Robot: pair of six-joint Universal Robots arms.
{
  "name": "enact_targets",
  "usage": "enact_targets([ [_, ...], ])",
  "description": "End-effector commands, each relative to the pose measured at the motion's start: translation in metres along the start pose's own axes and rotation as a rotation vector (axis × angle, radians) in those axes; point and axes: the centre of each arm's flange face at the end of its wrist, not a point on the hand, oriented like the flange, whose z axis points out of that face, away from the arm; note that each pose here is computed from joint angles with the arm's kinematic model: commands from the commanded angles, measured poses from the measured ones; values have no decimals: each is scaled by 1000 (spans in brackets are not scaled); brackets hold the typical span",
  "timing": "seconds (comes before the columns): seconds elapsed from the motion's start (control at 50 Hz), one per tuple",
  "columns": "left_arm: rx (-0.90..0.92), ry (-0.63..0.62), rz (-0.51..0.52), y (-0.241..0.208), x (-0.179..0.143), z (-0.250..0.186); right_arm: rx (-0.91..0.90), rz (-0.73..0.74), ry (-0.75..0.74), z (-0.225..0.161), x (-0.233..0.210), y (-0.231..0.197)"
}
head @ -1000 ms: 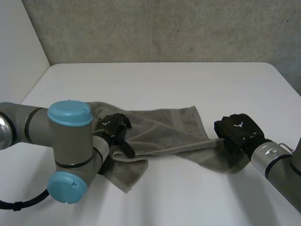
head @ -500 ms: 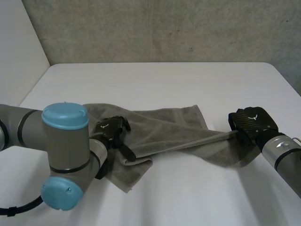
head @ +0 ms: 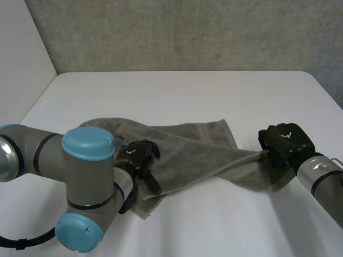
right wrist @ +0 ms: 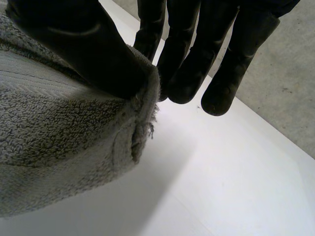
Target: Fold the towel.
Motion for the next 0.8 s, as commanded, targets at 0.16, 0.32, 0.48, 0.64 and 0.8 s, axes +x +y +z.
enact_targets([
  [0.16,-38,14,112,14,5,-1,-1,1,4,0,1,1],
  [0.32,-45,26,143,19,9,-1,-1,1,4,0,1,1],
  [0.48,-51,23,144,22,9,2,-3,1,0,0,0,1],
  [0.64,-12,18,117,7,8,0,-3,1,0,0,0,1],
  [0.8,122,21,89,-40,7,-17,21,-9,15,-1,4,-9],
])
